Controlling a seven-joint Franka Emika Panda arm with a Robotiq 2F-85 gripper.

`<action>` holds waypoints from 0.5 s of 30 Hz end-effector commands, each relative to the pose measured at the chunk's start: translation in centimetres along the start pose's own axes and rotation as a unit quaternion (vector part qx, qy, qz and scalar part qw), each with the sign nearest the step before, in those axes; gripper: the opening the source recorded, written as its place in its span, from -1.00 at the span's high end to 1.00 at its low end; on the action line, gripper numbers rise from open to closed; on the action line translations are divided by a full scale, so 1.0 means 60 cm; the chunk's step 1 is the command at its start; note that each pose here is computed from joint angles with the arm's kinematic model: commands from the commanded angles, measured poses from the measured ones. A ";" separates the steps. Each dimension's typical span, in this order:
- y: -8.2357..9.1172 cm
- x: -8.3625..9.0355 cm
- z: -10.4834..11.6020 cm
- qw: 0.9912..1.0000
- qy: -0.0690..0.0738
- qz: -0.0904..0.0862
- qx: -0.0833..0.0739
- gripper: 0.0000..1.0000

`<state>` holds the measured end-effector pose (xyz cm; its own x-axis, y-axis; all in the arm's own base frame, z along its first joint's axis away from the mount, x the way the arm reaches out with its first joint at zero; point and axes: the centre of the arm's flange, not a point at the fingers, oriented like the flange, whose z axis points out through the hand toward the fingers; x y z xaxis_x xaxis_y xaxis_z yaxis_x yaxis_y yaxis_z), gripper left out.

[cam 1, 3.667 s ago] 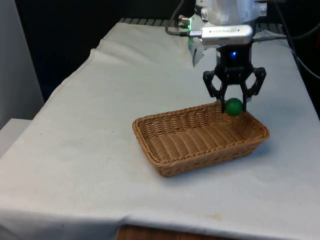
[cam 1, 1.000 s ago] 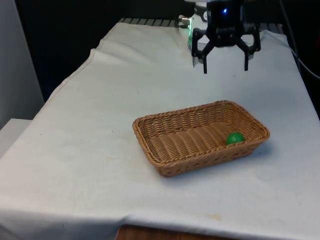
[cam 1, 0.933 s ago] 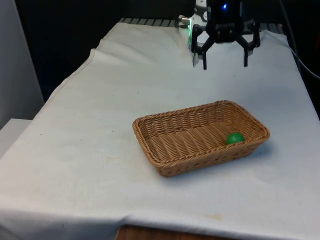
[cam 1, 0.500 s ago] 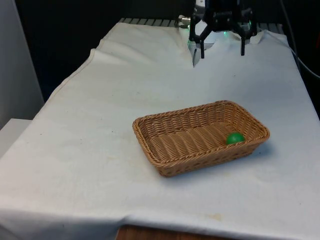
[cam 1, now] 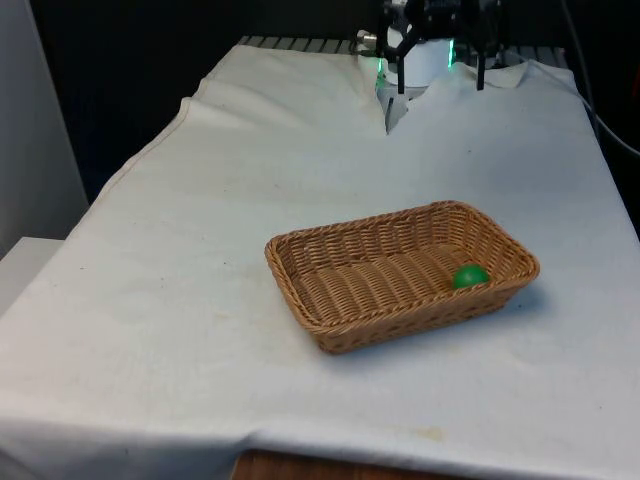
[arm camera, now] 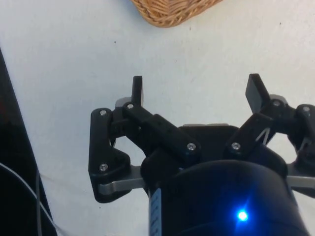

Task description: Pick up the ball and place it into the basket.

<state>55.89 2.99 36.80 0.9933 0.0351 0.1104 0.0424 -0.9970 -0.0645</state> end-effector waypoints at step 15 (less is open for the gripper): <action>0.001 -0.018 -0.033 1.000 0.001 0.021 -0.018 -1.00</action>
<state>54.76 2.78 38.58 0.9939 -0.0016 0.1106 0.0034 -0.9990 -0.0454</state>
